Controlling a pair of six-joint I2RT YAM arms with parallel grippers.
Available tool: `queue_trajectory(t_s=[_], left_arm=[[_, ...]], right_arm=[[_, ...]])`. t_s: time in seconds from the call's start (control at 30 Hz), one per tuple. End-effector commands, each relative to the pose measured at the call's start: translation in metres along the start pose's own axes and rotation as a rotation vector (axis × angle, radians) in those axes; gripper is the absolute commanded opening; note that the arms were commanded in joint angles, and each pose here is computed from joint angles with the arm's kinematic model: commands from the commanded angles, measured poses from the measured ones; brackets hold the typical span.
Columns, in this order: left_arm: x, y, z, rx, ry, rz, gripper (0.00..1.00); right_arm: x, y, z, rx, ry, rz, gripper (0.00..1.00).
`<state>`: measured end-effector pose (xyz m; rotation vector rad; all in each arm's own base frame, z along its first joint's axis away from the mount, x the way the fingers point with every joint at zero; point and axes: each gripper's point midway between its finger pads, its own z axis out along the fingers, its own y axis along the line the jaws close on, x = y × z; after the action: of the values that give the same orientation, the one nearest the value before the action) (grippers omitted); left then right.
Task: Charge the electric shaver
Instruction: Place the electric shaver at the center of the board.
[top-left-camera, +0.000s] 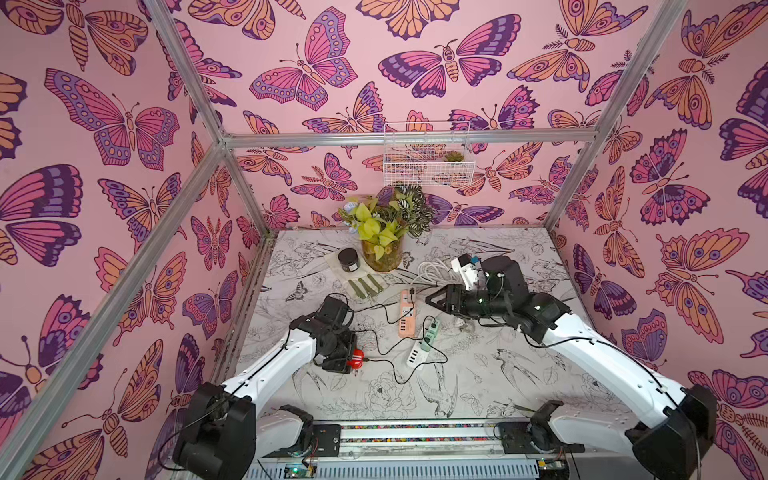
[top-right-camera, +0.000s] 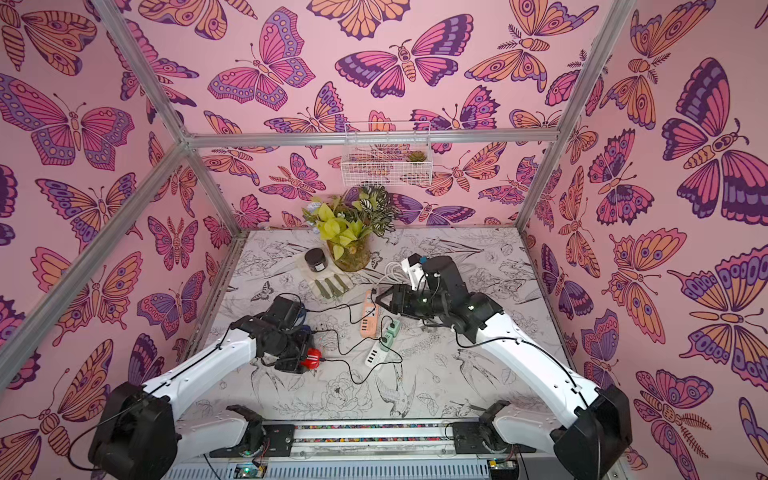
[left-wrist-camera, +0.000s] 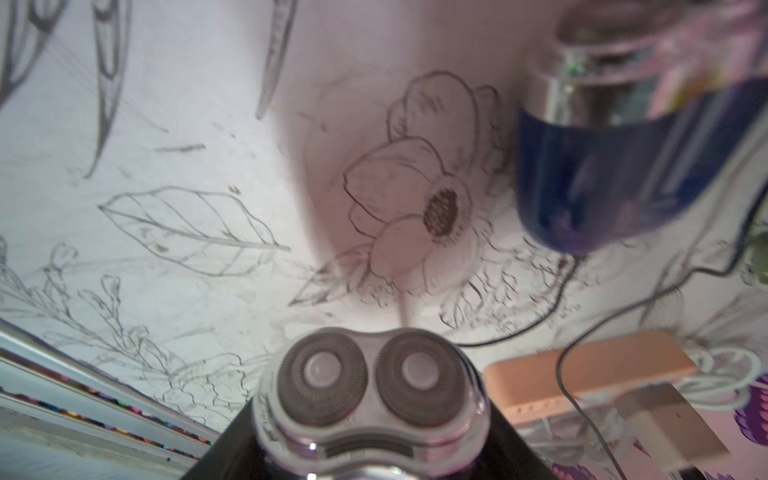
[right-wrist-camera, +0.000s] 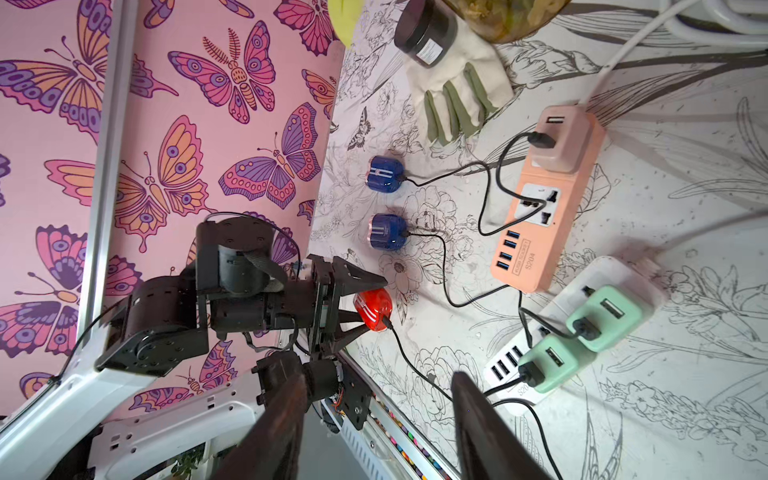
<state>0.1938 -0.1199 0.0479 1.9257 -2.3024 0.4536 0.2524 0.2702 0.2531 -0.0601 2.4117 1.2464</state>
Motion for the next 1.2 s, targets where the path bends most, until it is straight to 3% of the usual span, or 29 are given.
queue_trajectory(t_s=[0.0, 0.1, 0.33, 0.53, 0.87, 0.93, 0.97, 1.0, 1.07, 1.17], left_arm=[[-0.010, 0.001, 0.013, 0.005, -0.033, -0.007, 0.00], [-0.012, 0.007, 0.027, -0.032, -0.032, -0.021, 0.01], [-0.010, 0.015, 0.042, -0.096, -0.022, -0.016, 0.39], [-0.007, 0.020, 0.044, -0.114, -0.002, -0.025, 0.63], [-0.002, 0.013, 0.034, -0.090, 0.010, -0.013, 0.81], [0.000, 0.007, 0.021, -0.066, -0.003, 0.010, 0.85], [-0.001, 0.004, 0.013, -0.052, -0.015, 0.025, 0.88], [-0.002, 0.002, 0.004, -0.043, -0.038, 0.043, 0.90], [-0.006, -0.008, -0.028, 0.032, -0.104, 0.101, 1.00], [-0.018, -0.021, -0.070, 0.133, -0.222, 0.209, 1.00]], right_arm=[[0.005, -0.009, -0.003, 0.037, 0.004, 0.001, 0.57], [0.006, -0.011, -0.001, 0.042, 0.010, 0.004, 0.57], [0.008, -0.015, 0.001, 0.047, 0.017, 0.014, 0.57], [0.007, -0.016, -0.001, 0.057, 0.006, 0.014, 0.57], [0.004, -0.029, -0.013, 0.135, -0.053, 0.027, 0.59], [-0.002, -0.038, -0.024, 0.202, -0.102, 0.027, 0.63], [-0.004, -0.045, -0.031, 0.251, -0.127, 0.033, 0.85], [-0.010, -0.052, -0.040, 0.303, -0.163, 0.046, 0.99], [-0.018, -0.062, -0.059, 0.384, -0.221, 0.065, 0.99], [-0.032, -0.073, -0.095, 0.522, -0.341, 0.046, 0.99]])
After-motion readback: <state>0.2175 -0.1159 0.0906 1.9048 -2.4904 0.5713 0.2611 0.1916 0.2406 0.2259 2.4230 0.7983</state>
